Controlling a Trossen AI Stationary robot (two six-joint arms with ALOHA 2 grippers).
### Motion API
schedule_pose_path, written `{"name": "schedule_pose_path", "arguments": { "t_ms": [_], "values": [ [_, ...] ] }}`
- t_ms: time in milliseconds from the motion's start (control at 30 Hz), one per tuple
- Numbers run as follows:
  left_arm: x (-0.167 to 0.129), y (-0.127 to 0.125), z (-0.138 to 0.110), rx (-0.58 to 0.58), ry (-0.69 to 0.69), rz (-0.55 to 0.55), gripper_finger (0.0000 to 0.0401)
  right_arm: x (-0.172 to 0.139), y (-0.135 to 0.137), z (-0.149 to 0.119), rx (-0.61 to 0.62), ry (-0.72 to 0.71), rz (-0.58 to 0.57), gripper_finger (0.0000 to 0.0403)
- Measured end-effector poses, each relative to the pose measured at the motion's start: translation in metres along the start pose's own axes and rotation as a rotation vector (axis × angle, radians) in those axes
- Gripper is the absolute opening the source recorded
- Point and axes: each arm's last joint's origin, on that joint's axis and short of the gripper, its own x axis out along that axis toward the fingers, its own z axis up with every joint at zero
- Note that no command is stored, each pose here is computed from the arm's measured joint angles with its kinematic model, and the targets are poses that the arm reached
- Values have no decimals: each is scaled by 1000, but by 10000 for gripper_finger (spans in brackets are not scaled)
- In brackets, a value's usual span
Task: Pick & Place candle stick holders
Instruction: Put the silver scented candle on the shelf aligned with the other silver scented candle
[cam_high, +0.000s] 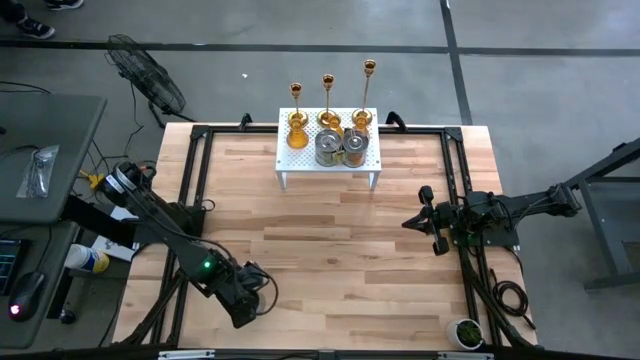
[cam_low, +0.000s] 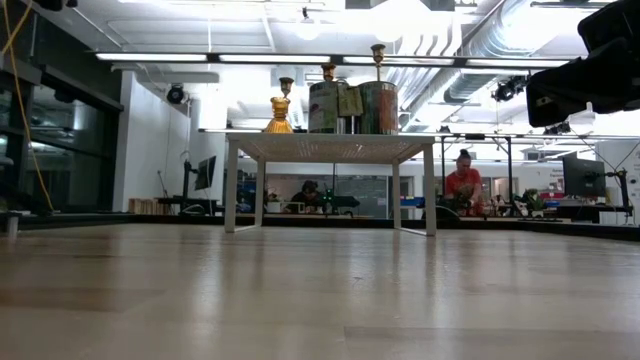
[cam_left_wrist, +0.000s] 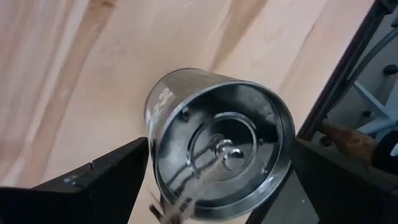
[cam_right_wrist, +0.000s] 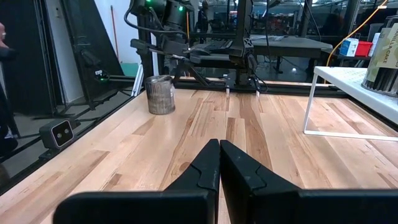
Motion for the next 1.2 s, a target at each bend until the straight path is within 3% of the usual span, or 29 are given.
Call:
{"name": "schedule_pose_path", "arguments": {
  "t_ms": [333, 700, 833, 1000, 1200],
  "values": [
    [1, 0, 3, -17, 33, -12, 381, 0, 0, 0, 0, 0, 0, 3],
    [-20, -6, 17, -50, 43, -94, 381, 0, 0, 0, 0, 1, 0, 3],
    [-19, -2, 16, -68, 46, -3, 381, 0, 0, 0, 0, 1, 0, 3],
    [-17, -3, 16, -82, 65, 3, 381, 0, 0, 0, 0, 2, 0, 3],
    [-17, -10, 17, -56, 37, -69, 381, 0, 0, 0, 0, 5, 0, 3]
  ]
}}
